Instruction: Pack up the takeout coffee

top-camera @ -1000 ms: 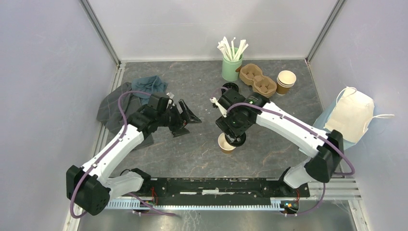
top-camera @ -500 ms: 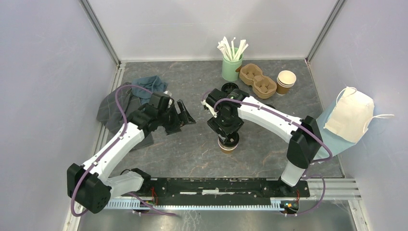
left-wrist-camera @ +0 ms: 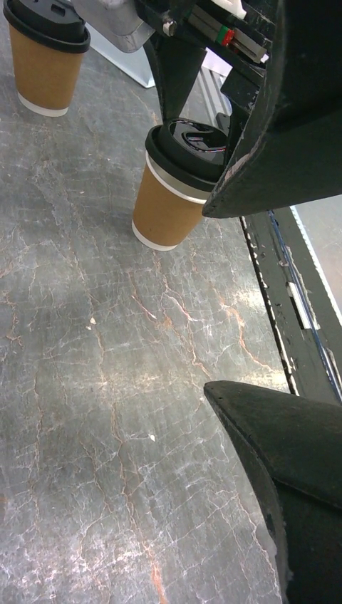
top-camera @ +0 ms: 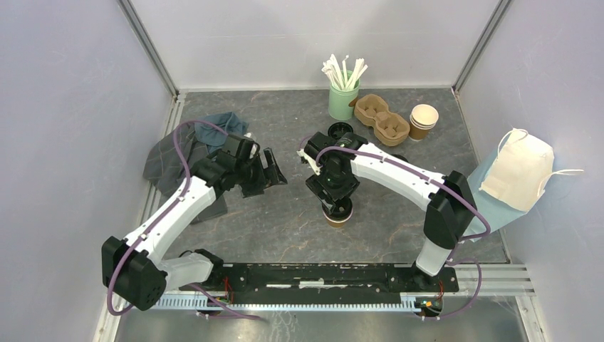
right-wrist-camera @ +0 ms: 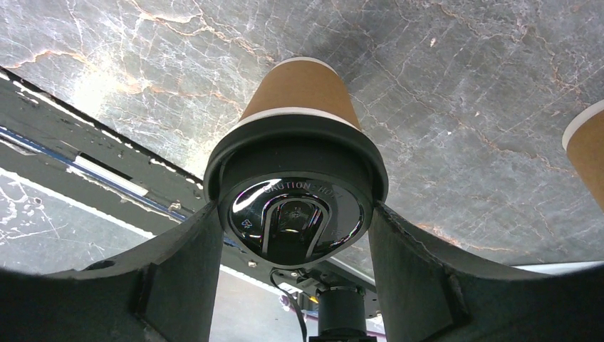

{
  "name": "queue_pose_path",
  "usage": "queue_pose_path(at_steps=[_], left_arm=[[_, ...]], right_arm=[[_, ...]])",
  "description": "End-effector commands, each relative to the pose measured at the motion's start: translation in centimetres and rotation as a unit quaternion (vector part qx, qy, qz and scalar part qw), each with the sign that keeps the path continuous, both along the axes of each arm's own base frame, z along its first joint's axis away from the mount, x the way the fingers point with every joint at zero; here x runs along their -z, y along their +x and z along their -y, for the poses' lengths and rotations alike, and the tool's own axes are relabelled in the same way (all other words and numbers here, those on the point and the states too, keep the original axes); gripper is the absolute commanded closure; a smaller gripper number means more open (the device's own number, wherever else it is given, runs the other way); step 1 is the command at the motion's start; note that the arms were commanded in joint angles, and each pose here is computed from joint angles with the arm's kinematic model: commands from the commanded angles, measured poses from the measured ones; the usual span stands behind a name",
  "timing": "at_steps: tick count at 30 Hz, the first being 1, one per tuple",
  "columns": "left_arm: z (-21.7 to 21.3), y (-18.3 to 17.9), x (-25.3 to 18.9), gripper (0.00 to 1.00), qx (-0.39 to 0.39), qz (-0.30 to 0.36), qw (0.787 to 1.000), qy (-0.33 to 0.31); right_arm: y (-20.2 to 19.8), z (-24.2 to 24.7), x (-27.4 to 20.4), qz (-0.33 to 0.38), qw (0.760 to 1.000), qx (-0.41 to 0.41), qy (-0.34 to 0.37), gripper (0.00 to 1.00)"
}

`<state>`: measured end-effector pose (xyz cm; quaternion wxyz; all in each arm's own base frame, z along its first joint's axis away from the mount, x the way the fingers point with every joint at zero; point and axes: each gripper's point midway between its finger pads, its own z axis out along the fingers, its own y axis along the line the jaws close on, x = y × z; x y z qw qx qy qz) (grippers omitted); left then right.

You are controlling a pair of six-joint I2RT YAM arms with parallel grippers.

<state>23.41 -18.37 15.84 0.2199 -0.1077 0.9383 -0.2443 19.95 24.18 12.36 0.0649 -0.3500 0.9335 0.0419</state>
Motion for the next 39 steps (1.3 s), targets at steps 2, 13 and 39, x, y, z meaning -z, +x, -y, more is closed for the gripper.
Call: queue_pose_path(at_steps=[2, 13, 39], left_arm=[[-0.1, 0.9, -1.4, 0.1, 0.018, 0.03, 0.999, 0.012], [0.0, 1.0, -1.5, 0.09, 0.023, 0.03, 0.999, 0.012], [0.1, 0.8, -2.9, 0.05, 0.034, 0.033, 0.999, 0.01]], right_arm=[[-0.2, -0.4, 0.3, -0.005, 1.0, 0.003, 0.006, 0.29], [-0.3, 0.1, 0.4, -0.002, 1.0, 0.007, -0.004, 0.28], [0.8, 0.0, -5.2, 0.032, 0.996, 0.046, 0.069, 0.09]])
